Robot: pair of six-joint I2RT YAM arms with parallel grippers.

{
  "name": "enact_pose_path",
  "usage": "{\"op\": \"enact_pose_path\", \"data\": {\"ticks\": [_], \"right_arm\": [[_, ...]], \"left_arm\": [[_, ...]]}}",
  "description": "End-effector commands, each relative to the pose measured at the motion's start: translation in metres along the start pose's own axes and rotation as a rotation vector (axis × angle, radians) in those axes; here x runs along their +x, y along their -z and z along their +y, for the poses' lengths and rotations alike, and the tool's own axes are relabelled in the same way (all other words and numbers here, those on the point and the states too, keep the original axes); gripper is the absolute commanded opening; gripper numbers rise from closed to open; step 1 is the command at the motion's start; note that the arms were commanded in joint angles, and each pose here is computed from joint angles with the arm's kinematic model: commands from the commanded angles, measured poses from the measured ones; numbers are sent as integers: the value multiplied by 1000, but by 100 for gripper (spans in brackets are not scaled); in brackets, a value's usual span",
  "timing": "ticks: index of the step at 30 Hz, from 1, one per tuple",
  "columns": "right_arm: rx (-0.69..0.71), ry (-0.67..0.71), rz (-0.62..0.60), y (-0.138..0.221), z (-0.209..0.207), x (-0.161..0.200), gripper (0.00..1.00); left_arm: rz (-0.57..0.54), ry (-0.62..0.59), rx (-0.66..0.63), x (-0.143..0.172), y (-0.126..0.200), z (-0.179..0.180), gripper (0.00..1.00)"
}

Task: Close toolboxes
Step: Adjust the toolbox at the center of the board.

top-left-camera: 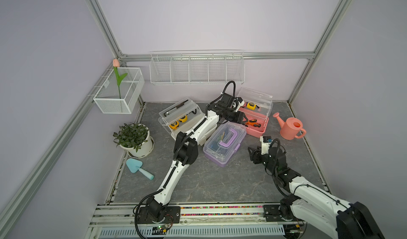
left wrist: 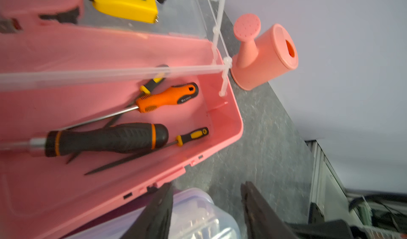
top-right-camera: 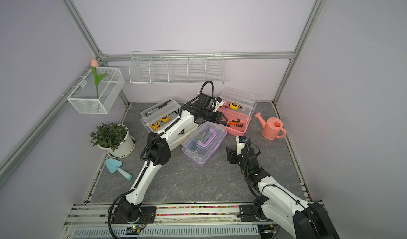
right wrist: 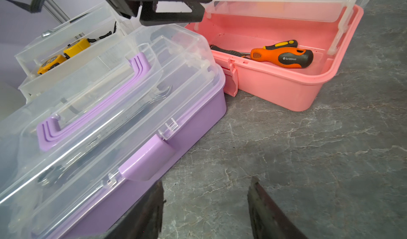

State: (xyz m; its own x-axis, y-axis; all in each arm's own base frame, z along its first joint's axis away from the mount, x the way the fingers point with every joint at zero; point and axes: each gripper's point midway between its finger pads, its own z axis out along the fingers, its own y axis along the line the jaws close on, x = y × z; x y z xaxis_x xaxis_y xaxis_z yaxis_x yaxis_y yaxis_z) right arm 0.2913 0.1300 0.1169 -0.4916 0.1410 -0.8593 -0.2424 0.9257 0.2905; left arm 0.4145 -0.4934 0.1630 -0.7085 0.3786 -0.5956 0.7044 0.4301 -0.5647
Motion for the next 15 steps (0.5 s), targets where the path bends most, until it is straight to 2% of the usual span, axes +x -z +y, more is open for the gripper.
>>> {"op": "enact_pose_path", "data": {"ticks": [1, 8, 12, 15], "right_arm": [[-31, -8, -45, -1, 3, -4, 62], [-77, 3, -35, -6, 11, -2, 62], [-88, 3, -36, -7, 13, -2, 62], [-71, 4, -45, -8, 10, -3, 63]], "left_arm": [[224, 39, 38, 61, -2, -5, 52], [379, 67, 4, 117, 6, 0, 52], [413, 52, -36, 134, 22, -1, 51], [413, 40, -75, 133, 37, -3, 50]]}}
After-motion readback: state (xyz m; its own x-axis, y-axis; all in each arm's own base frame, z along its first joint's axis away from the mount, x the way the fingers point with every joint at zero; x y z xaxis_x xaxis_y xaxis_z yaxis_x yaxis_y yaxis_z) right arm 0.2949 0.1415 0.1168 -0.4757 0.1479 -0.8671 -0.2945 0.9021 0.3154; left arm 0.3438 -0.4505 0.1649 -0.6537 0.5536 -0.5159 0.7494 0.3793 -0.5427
